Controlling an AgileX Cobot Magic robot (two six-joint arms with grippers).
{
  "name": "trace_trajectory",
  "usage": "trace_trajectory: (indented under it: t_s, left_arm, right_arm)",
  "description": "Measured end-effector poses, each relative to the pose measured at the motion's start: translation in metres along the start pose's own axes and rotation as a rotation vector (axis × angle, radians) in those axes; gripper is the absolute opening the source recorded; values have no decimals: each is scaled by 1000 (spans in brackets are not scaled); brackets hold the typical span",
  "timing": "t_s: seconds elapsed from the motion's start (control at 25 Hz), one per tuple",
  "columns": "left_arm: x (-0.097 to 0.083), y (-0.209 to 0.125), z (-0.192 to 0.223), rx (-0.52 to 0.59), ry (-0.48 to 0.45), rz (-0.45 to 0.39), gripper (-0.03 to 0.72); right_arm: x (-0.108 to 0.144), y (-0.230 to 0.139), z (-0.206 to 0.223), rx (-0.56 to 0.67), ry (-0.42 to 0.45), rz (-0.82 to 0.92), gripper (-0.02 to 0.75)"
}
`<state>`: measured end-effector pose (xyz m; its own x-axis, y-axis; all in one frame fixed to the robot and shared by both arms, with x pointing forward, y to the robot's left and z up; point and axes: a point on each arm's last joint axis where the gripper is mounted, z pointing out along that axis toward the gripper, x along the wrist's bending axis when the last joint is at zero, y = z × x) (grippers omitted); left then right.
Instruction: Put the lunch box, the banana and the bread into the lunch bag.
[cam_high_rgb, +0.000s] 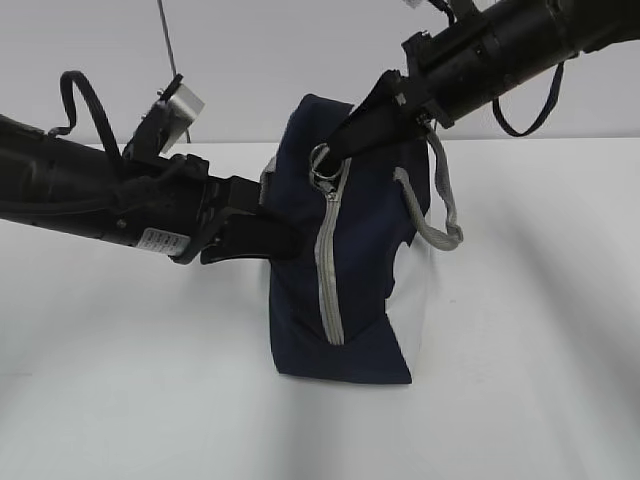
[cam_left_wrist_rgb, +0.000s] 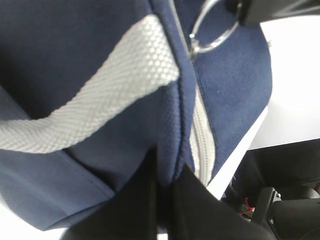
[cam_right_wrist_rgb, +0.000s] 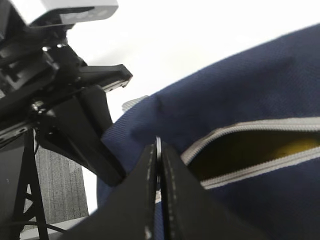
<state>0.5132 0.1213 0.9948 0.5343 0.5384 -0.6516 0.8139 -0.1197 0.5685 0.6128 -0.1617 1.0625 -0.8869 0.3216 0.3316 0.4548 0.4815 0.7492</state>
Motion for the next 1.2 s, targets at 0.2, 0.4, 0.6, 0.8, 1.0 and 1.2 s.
trace_trajectory:
  t_s: [0.2, 0.4, 0.6, 0.8, 1.0, 1.2]
  left_arm:
    - [0, 0, 0, 0, 1, 0, 5]
    - [-1, 0, 0, 3, -6, 1, 4]
    - [-1, 0, 0, 5, -10, 2, 4]
    - [-2, -1, 0, 8, -19, 11, 4]
    - [-3, -1, 0, 11, -30, 28, 4]
    - [-3, -1, 0, 13, -35, 34, 4]
  right_arm:
    - [-9, -4, 7, -5, -9, 14, -16]
    - [-15, -3, 8, -29, -56, -1, -16]
    - [-19, -1, 8, -49, -94, -7, -16]
    - [-23, 0, 8, -63, -139, -11, -16]
    - [-27, -1, 10, -68, -160, -5, -16]
    - [-29, 0, 10, -74, -165, -3, -16]
